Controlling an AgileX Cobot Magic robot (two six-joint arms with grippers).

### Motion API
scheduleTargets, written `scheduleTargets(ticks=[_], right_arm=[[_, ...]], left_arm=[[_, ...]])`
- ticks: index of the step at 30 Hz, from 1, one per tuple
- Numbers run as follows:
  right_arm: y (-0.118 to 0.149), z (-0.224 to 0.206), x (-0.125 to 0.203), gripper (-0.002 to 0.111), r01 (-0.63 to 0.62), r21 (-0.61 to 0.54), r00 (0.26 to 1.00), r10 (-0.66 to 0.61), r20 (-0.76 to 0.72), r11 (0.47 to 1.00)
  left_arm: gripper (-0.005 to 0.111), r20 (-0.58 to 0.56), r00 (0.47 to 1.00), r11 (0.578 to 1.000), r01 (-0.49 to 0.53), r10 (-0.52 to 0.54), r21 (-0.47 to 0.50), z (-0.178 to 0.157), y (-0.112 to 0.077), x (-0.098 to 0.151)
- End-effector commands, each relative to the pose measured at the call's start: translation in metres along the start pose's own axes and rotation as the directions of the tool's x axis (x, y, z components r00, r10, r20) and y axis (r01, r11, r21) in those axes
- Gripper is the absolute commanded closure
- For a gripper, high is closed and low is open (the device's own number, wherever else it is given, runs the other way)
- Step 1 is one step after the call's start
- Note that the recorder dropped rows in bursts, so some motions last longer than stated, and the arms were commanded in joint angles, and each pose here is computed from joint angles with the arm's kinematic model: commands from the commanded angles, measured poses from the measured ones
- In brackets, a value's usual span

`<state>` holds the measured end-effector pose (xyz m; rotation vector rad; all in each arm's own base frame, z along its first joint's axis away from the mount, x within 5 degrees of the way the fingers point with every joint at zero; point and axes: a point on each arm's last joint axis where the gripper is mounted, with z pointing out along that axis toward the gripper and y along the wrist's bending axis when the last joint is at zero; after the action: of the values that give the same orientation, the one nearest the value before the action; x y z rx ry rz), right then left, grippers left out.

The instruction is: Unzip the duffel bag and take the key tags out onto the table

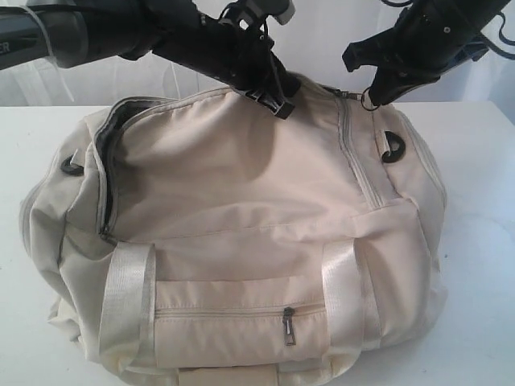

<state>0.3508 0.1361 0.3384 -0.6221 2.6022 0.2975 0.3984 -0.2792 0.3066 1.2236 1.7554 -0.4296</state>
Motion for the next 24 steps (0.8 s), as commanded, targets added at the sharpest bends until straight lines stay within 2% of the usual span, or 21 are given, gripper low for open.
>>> scheduleTargets(ticks=[1, 8, 20, 24], right_arm=[[-0.017, -0.006, 0.023, 0.108, 0.025, 0.111, 0.989, -0.009, -0.149, 0.993], [-0.020, 0.004, 0.034, 0.108, 0.030, 0.125, 0.979, -0.004, -0.202, 0.992], [-0.014, -0.016, 0.042, 0.108, 0.010, 0.112, 0.987, 0.009, -0.163, 0.994], [-0.015, -0.010, 0.047, 0.108, 0.008, 0.111, 0.985, 0.011, -0.174, 0.994]], left_arm=[[0.107, 0.017, 0.999, 0.987, -0.041, 0.044, -0.156, -0.016, 0.029, 0.000], [0.107, 0.006, 0.999, 0.985, -0.052, 0.053, -0.167, -0.016, 0.030, 0.001], [0.107, 0.012, 1.000, 0.978, 0.026, -0.024, -0.206, -0.023, 0.046, 0.009], [0.107, 0.011, 1.000, 0.978, 0.027, -0.025, -0.208, -0.024, 0.047, 0.009]])
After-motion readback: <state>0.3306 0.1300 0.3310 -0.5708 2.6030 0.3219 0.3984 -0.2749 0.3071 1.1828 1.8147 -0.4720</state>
